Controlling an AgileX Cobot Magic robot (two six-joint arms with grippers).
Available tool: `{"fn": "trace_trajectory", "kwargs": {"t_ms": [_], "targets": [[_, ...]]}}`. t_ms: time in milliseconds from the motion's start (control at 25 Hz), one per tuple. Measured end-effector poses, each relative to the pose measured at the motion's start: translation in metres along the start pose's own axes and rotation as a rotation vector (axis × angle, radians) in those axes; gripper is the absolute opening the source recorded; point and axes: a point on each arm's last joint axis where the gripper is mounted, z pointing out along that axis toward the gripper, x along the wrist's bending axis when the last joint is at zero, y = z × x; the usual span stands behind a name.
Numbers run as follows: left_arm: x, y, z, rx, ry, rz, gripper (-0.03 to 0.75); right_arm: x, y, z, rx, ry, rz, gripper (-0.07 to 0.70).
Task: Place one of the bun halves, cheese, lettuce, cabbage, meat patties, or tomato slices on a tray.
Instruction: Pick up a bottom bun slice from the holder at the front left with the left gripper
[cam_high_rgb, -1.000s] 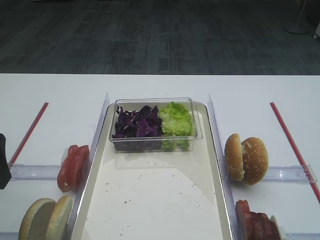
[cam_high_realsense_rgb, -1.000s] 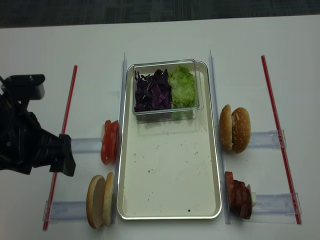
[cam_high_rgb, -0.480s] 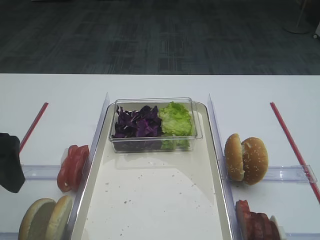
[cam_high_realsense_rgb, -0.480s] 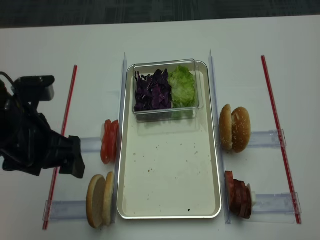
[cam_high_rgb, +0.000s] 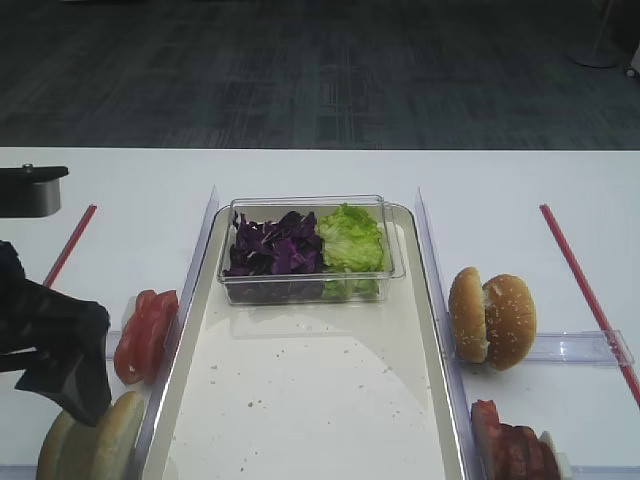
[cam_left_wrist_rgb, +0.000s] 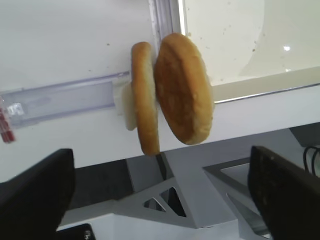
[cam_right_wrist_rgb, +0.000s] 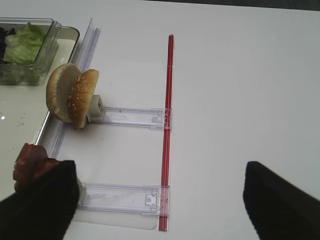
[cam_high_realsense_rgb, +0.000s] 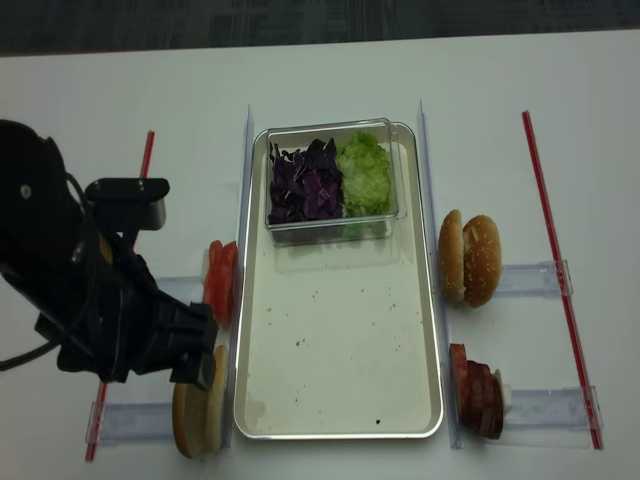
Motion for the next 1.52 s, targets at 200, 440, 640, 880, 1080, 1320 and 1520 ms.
{"fn": "trace_trajectory", "kwargs": {"t_ms": [200, 440, 640, 880, 1080, 1320, 1520], "targets": [[-0.012, -0.005, 0.001, 0.009, -0.003, -0.006, 0.621, 0.000, 0.000, 0.000, 0.000, 0.000, 0.000, 0.678], [-0.024, -0.009, 0.006, 0.034, -0.004, -0.002, 0.618, 0.000, 0.000, 0.000, 0.000, 0.000, 0.000, 0.678], [-0.038, -0.003, 0.028, 0.127, 0.026, 0.030, 0.618, 0.000, 0.000, 0.000, 0.000, 0.000, 0.000, 0.678], [-0.048, 0.002, 0.043, 0.178, 0.030, 0.041, 0.618, 0.000, 0.000, 0.000, 0.000, 0.000, 0.000, 0.678], [-0.054, 0.011, 0.036, 0.106, -0.006, 0.041, 0.613, 0.000, 0.000, 0.000, 0.000, 0.000, 0.000, 0.678], [-0.057, 0.014, 0.031, 0.105, -0.014, 0.042, 0.552, 0.000, 0.000, 0.000, 0.000, 0.000, 0.000, 0.678], [-0.058, 0.015, 0.033, 0.118, -0.009, 0.041, 0.527, 0.000, 0.000, 0.000, 0.000, 0.000, 0.000, 0.678]]}}
